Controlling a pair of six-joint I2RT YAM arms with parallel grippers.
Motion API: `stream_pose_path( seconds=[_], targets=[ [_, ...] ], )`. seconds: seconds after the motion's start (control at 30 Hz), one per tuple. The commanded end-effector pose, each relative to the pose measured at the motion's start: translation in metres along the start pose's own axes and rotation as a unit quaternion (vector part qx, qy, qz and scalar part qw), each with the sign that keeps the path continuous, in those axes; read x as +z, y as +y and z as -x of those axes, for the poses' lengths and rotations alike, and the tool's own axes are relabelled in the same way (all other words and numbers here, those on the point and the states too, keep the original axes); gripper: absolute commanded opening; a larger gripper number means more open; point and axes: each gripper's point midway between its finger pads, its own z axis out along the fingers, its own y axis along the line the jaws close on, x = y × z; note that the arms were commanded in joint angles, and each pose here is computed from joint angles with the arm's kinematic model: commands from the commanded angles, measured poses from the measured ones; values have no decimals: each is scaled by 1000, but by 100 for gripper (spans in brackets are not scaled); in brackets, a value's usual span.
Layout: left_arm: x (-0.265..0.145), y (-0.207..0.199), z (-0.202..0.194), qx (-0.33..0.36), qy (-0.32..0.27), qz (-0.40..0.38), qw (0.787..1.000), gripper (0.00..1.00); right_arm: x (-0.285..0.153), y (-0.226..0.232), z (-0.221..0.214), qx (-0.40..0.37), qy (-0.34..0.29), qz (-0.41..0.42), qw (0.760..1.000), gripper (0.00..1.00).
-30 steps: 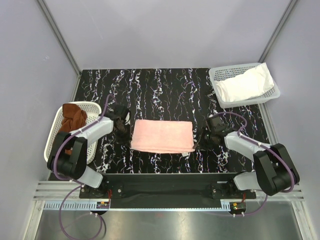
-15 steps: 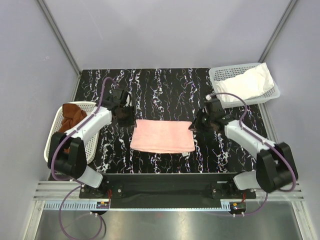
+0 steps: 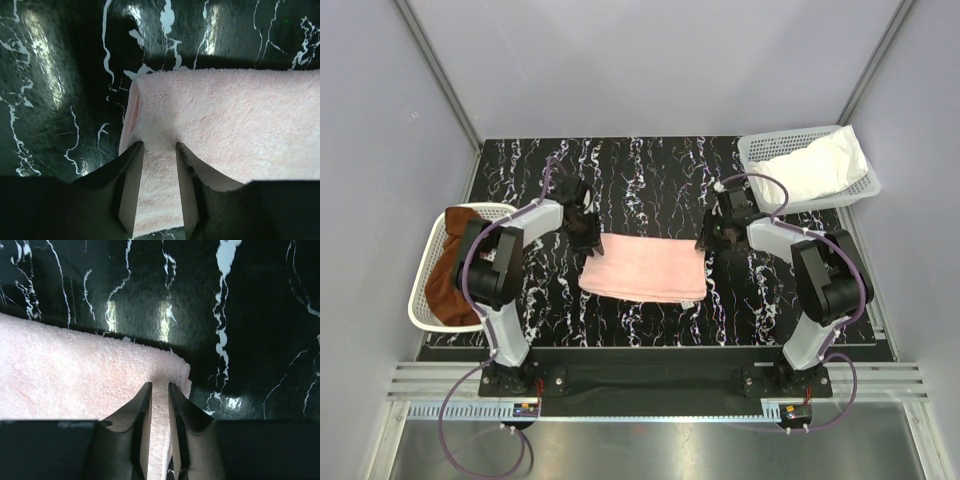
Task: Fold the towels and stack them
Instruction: Fold the towel, then neatly place the folded towel into the bin
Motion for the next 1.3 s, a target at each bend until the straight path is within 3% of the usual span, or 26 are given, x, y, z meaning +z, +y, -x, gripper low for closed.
stream_pose_path(
  seconds=[0.0, 0.13, 0.17, 0.27, 0.4, 0.53, 0.7, 1.27],
  targets=[
    [0, 13, 19, -8, -15, 40, 999, 39, -8, 14, 57, -58, -71, 14, 996, 27],
    [-29, -1, 38, 9, -45, 30, 998, 41, -36, 29, 51, -27, -24, 22, 999, 38],
    [-35, -4, 39, 14, -53, 29, 998, 42, -46, 34, 50, -13, -18, 27, 999, 47],
    [-55, -2, 35, 25, -70, 30, 997, 43, -61, 43, 27, 44, 11, 51, 998, 58],
    [-51, -14, 8, 29, -63, -34, 997, 43, -61, 25, -4, 89, 22, 22, 996, 63],
    [-30, -16, -38, 3, -5, -83, 997, 43, -56, 24, -16, 107, 25, 32, 993, 70],
    [-17, -9, -55, -18, 26, -78, 996, 43, -37, 22, -32, 100, 48, 31, 993, 68],
    [-8, 28, -77, -46, 17, 7, 999, 41, -14, 8, -83, 86, 69, 24, 994, 47]
  ],
)
